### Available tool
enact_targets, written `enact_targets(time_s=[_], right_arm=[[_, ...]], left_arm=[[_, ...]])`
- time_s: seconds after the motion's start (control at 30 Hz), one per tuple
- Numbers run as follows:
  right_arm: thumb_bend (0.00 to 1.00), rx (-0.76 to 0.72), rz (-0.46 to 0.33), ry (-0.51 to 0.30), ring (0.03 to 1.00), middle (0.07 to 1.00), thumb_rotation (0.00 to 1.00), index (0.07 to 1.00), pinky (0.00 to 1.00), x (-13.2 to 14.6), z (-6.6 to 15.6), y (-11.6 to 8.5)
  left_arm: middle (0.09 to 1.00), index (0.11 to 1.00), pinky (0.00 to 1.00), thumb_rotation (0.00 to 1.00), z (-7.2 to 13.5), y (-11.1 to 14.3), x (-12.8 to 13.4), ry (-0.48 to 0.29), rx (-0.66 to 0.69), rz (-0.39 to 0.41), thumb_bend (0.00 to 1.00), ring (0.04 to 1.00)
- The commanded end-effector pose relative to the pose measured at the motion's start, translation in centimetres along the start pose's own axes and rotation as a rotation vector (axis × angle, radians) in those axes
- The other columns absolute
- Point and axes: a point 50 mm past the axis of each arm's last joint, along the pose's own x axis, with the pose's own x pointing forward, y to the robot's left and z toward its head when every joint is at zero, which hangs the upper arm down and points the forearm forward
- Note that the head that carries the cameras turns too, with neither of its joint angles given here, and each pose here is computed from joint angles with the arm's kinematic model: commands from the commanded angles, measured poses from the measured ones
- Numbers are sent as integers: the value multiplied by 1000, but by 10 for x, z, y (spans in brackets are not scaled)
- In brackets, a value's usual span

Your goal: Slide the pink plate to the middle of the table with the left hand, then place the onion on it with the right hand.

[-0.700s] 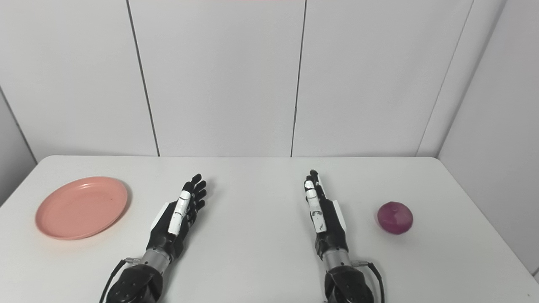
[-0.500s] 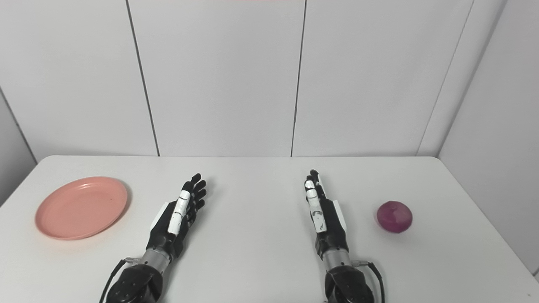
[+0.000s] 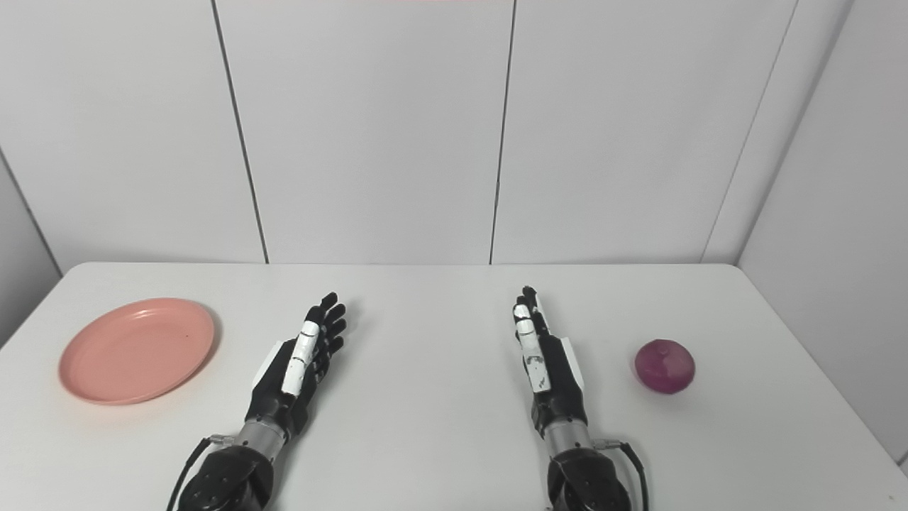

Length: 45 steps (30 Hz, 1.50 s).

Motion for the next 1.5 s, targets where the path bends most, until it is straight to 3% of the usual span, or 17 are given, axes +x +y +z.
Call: enact_targets(time_s=[0.0, 0.23, 0.4, 0.7, 0.83, 0.97, 1.2, 1.47], right_arm=[[512, -1, 17, -125, 985, 985, 986, 1000, 1000, 12, 24, 3], [522, 3, 22, -128, 991, 992, 994, 1000, 1000, 11, 24, 0], [546, -35, 25, -114, 1000, 1000, 1000, 1000, 1000, 7, 26, -14], [508, -18, 41, -114, 1000, 1000, 1000, 1000, 1000, 4, 26, -30], [462, -17, 29, -122, 1000, 1000, 1000, 1000, 1000, 3, 27, -34], [424, -17, 26, -119, 1000, 1000, 1000, 1000, 1000, 2, 30, -33], [365, -13, 24, -123, 1000, 1000, 1000, 1000, 1000, 0, 38, -28], [313, -10, 27, -130, 1000, 1000, 1000, 1000, 1000, -2, 43, -24]], left_arm=[[989, 982, 1000, 1000, 23, -3, 13, -97, 14, -10, 669, 992], [988, 979, 1000, 1000, 24, -6, 12, -101, 25, -9, 670, 991], [986, 980, 1000, 1000, 24, -23, 14, -103, 31, -18, 664, 985], [994, 980, 1000, 1000, 23, -45, 20, -132, 26, -15, 585, 992], [1000, 989, 1000, 1000, 25, -46, 24, -137, 36, -9, 597, 998], [1000, 1000, 1000, 1000, 32, -41, 27, -125, 64, -27, 673, 1000], [1000, 1000, 1000, 1000, 50, -28, 28, -171, 88, -35, 682, 1000], [979, 966, 1000, 1000, 77, 23, 21, -230, 157, 38, 683, 980]])
